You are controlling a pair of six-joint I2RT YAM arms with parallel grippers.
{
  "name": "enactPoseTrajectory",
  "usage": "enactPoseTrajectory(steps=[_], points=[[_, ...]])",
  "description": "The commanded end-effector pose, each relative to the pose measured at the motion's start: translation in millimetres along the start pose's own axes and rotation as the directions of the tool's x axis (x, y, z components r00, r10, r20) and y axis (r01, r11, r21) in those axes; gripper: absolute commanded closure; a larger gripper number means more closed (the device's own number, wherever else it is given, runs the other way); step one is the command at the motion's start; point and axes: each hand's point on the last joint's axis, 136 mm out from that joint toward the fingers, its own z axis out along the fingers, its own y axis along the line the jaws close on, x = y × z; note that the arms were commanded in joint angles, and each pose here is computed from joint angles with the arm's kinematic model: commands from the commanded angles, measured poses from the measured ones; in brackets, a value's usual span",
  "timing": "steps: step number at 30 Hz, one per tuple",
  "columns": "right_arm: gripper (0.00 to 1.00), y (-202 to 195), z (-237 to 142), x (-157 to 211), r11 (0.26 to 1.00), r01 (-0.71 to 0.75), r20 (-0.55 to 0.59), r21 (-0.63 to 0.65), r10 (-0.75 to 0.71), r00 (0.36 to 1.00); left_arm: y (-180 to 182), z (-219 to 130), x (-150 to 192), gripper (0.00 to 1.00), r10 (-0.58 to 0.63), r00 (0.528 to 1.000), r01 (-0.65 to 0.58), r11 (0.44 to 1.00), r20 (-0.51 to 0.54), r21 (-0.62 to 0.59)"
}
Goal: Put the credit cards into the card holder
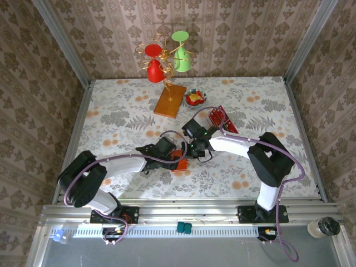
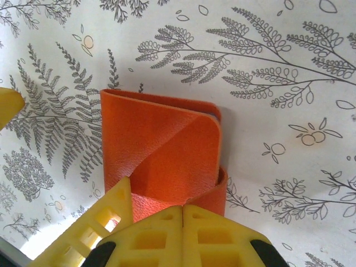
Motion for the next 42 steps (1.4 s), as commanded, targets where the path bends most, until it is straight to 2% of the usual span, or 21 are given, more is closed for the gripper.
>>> enactPoseTrajectory(steps=[1,24,42], points=[[1.00,7,5,4,0.999,-0.012,-0.016,-0.034,0.012,1.000,13,8,29,0.00,0.027,0.995,-0.033,0.997,-0.094,-0.065],[1.00,-13,30,27,0.999,-0.053,-0.067,-0.001,0.053,0.996,12,9,29,0.00,0.029,0.995,-0.035,0.997,-0.094,-0.067],[1.00,-40,33,57,0.993,-0.082,-0.052,0.079,0.086,0.995,11,11,29,0.00,0.025,0.994,-0.032,0.997,-0.102,-0.065]])
